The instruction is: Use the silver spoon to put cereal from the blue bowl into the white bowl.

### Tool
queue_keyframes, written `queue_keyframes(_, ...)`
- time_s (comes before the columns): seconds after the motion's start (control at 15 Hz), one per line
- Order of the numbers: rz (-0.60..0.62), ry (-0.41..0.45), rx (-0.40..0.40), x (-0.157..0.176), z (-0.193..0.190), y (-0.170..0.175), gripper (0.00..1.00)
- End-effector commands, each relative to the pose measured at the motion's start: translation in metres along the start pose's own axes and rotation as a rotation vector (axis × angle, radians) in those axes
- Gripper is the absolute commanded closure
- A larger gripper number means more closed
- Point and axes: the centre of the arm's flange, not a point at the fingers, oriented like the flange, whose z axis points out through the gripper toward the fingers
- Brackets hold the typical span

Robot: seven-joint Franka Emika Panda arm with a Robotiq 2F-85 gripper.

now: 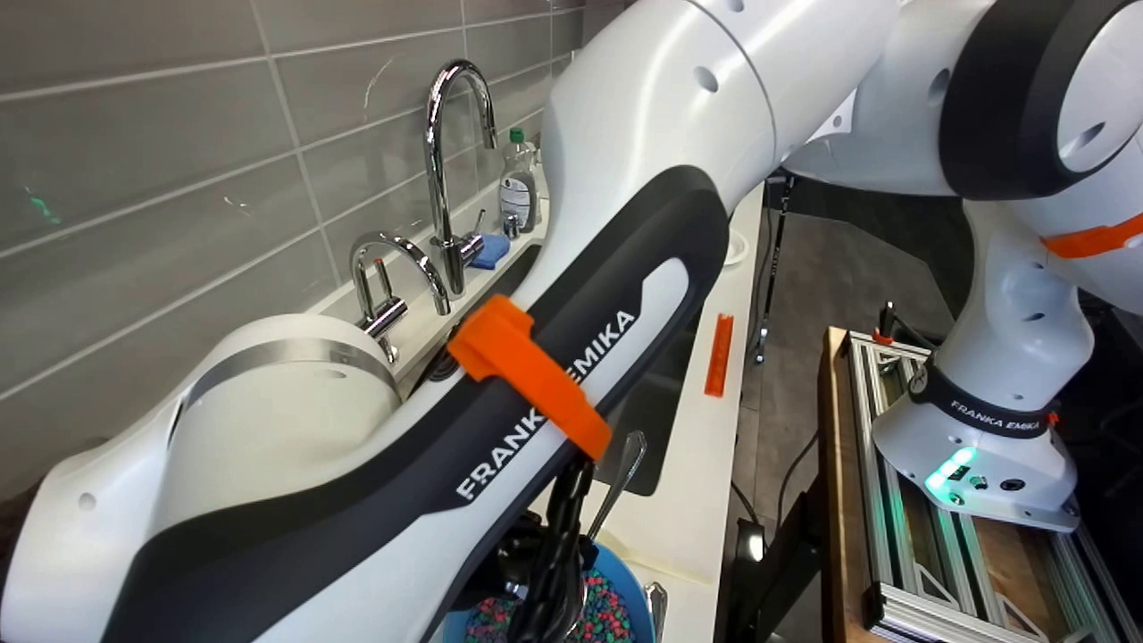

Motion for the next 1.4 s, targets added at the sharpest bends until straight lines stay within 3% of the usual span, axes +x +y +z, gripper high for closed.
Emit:
queue_keyframes(0.0,0.008,-0.001,-0.034,0.013,-0.001,0.007,0.97)
queue_keyframes(0.53,0.003,0.026,-0.052,0.019,0.002,0.008,0.97)
queue_keyframes(1.33,0.005,0.147,-0.138,0.011,-0.008,0.005,0.97)
